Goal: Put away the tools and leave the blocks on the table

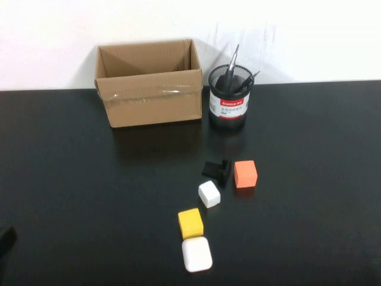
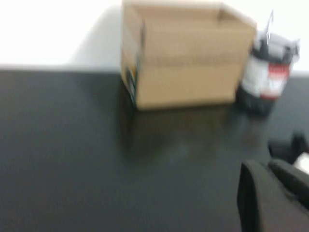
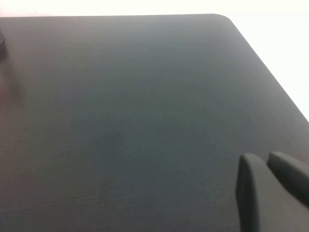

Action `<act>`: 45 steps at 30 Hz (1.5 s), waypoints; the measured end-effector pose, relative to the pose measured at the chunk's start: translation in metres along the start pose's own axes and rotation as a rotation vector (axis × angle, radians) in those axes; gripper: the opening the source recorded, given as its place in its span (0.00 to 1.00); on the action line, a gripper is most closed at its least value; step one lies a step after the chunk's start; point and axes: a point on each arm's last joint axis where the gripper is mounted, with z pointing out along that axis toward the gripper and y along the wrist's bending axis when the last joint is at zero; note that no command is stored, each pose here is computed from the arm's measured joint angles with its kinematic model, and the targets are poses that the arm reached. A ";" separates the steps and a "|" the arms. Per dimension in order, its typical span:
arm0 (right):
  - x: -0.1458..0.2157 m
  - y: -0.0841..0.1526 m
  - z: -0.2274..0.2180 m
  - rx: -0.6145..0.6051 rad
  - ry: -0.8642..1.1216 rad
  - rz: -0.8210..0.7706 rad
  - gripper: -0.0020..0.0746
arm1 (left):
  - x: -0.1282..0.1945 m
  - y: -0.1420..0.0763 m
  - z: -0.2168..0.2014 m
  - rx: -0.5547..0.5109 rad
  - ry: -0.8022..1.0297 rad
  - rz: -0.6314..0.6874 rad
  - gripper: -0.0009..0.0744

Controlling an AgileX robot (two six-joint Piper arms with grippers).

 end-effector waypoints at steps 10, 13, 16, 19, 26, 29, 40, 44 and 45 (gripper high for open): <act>0.000 0.000 0.000 0.000 0.000 0.000 0.02 | 0.014 0.014 -0.017 -0.193 -0.261 -0.157 0.01; 0.000 0.000 0.000 0.000 0.000 0.000 0.02 | 0.021 0.018 -0.015 -0.250 -0.279 -0.187 0.01; 0.000 0.000 0.000 0.000 0.000 0.000 0.02 | 0.021 0.020 -0.015 -0.292 -0.288 -0.141 0.01; 0.000 0.000 0.000 0.000 0.000 0.000 0.02 | 0.026 0.021 -0.015 -0.324 -0.224 -0.055 0.01; 0.000 0.000 0.000 0.000 0.000 0.000 0.02 | 0.051 0.024 -0.014 -0.365 0.057 -0.051 0.01; 0.000 0.000 0.000 0.000 0.000 0.000 0.02 | 0.051 0.024 -0.014 -0.359 0.059 -0.071 0.01; 0.000 0.000 0.000 0.000 0.000 0.000 0.02 | 0.051 0.023 -0.014 -0.357 0.058 -0.075 0.01; 0.000 0.000 0.000 0.000 0.000 0.000 0.02 | 0.051 0.023 -0.014 -0.357 0.058 -0.075 0.01; 0.000 0.000 0.000 0.000 0.000 0.000 0.02 | 0.051 0.023 -0.014 -0.357 0.058 -0.075 0.01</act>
